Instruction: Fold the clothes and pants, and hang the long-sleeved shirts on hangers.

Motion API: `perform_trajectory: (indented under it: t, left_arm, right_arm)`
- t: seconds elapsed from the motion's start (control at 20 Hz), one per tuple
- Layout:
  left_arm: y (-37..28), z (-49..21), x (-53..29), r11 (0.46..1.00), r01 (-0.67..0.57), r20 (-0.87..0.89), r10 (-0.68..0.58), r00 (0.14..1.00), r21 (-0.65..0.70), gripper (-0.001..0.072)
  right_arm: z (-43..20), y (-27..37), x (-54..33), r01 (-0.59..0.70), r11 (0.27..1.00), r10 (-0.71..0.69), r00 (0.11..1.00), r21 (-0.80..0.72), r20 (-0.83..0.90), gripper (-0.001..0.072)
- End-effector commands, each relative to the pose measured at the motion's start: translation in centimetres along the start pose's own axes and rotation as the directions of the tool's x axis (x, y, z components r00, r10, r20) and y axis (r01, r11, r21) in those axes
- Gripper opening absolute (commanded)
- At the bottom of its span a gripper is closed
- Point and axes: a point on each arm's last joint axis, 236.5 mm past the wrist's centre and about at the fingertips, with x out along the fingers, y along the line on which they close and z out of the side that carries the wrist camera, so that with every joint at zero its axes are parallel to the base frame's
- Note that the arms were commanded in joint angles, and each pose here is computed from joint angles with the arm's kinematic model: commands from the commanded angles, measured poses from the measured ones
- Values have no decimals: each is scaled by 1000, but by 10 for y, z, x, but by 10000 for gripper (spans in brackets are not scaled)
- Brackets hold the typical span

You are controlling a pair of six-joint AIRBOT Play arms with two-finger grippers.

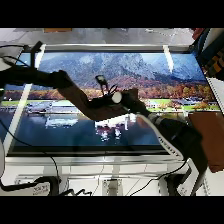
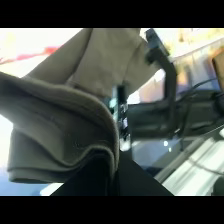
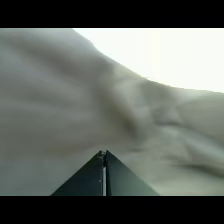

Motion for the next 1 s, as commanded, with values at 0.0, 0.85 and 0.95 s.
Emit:
perform_trajectory:
  t: [0.0, 0.85, 0.95]
  left_arm:
    - [-22, 14, 61, 1000, 21, 28, -21, 999, 23, 12]
    - [-88, 21, 236, 994, 101, 188, -92, 978, -39, 715]
    - [-80, 35, 213, 994, 99, 212, -89, 973, -40, 714]
  right_arm:
    - [29, -82, -61, 140, 990, -140, 990, -7, 8, 11]
    - [-10, -336, -291, 448, 816, -447, 890, 365, -93, 10]
    - [-49, -338, -264, 367, 834, -310, 929, 411, -201, 10]
